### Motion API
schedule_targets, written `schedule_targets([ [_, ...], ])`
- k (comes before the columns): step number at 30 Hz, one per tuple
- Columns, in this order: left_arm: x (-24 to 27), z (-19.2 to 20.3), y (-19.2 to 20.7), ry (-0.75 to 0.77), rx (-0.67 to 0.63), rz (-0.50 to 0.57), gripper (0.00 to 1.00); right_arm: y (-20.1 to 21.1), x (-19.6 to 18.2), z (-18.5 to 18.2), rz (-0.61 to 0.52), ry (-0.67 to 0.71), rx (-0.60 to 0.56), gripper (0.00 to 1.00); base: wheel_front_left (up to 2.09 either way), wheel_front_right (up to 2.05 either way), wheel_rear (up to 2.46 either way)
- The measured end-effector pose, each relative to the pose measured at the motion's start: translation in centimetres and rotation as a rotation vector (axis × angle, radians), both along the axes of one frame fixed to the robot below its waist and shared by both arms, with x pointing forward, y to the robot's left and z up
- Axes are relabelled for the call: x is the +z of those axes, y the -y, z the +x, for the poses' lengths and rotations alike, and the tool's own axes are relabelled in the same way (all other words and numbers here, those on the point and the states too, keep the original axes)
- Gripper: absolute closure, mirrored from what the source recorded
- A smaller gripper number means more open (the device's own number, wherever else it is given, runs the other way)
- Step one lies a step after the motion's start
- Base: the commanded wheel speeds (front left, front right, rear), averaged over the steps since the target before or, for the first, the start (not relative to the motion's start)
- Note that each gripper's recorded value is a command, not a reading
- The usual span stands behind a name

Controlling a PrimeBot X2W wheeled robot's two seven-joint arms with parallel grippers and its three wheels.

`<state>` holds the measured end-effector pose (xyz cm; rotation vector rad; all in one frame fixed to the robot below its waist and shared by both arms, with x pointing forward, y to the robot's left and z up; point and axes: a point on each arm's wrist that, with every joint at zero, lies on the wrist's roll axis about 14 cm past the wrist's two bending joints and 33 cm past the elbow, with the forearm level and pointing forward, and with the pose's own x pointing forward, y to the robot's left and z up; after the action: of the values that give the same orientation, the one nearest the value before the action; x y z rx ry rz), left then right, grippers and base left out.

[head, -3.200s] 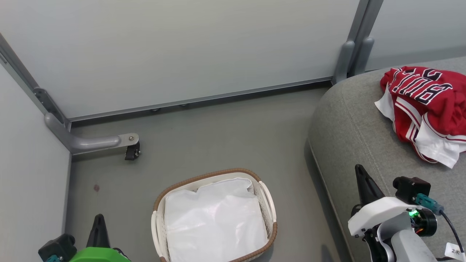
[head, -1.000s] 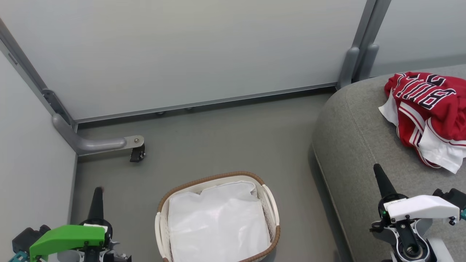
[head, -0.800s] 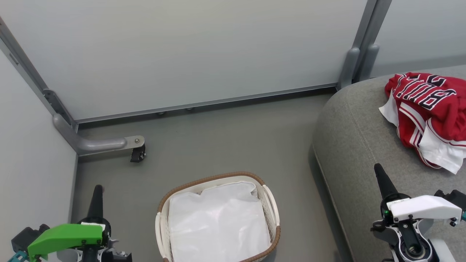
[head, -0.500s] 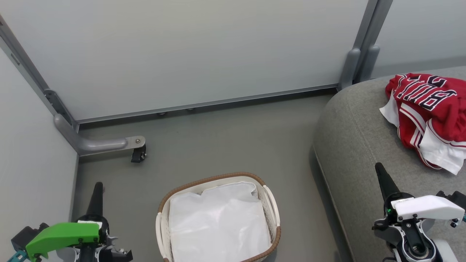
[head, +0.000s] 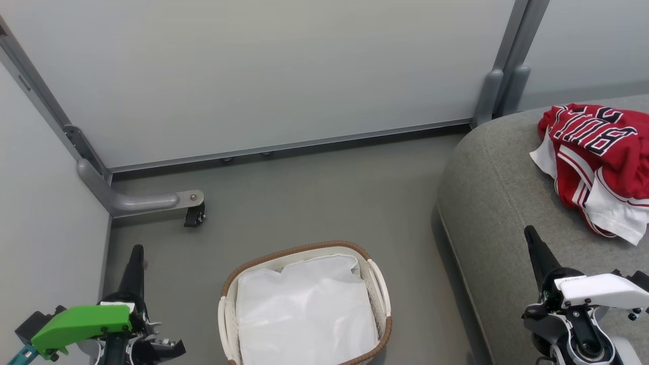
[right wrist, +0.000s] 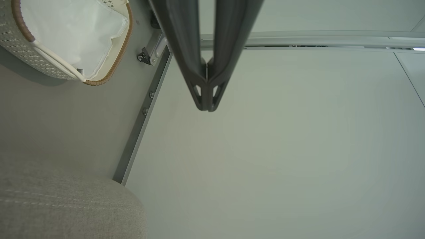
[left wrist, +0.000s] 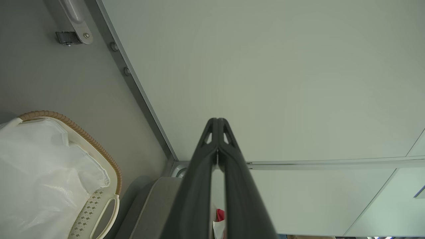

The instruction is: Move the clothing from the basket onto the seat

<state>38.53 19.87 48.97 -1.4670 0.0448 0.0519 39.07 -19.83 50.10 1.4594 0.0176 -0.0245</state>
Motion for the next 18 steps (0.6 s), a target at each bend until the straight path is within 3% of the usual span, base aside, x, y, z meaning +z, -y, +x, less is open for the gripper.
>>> schedule_targets([
  [18,1.5,0.2,0.0,0.053,-0.006,-0.109,1.00,0.0,0.7,-0.1,0.117,0.028,0.006,1.00,0.00,0.00,0.00],
])
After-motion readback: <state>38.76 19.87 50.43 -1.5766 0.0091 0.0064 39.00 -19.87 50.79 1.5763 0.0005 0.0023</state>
